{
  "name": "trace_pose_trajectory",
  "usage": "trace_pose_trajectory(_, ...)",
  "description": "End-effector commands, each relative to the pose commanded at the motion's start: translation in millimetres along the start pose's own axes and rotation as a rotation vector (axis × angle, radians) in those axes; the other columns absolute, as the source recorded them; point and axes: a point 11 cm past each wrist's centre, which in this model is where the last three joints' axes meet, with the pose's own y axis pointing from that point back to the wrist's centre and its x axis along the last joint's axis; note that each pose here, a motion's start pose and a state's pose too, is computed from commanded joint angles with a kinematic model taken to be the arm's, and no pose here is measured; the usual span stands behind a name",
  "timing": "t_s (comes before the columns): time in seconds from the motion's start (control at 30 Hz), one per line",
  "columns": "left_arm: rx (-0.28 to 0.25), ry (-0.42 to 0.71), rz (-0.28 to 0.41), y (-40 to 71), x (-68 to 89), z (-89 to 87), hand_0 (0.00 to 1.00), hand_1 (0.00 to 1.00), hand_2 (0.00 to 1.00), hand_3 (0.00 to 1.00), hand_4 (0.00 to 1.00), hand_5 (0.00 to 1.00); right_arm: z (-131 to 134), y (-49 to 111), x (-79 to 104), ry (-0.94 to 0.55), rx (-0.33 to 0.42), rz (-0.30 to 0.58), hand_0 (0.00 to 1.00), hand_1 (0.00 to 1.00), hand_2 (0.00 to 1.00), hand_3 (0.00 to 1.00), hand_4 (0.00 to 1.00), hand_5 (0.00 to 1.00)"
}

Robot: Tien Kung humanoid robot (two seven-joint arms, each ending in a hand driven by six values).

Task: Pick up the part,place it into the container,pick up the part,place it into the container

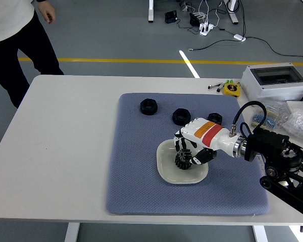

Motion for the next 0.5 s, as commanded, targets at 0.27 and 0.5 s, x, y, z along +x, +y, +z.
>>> trace_pose_trajectory(0.27, -0.002, 0.002, 0.003, 0.0, 0.7, 0.9, 0.715, 0.615, 0.721, 0.622, 0.722, 0.681, 3.1, -3.1, -6.8, 0.01, -0.013, -0.048, 0.15, 0.299, 0.444, 0.491, 0.726, 0.114)
trace_pose_trajectory(0.5, -0.002, 0.001, 0.002, 0.0, 0.5, 1.0, 0.715, 0.614, 0.721, 0.622, 0.721, 0.68, 2.8, -3.9, -6.3, 0.016, -0.012, -0.058, 0.14, 0.306, 0.475, 0.502, 0.73, 0.168)
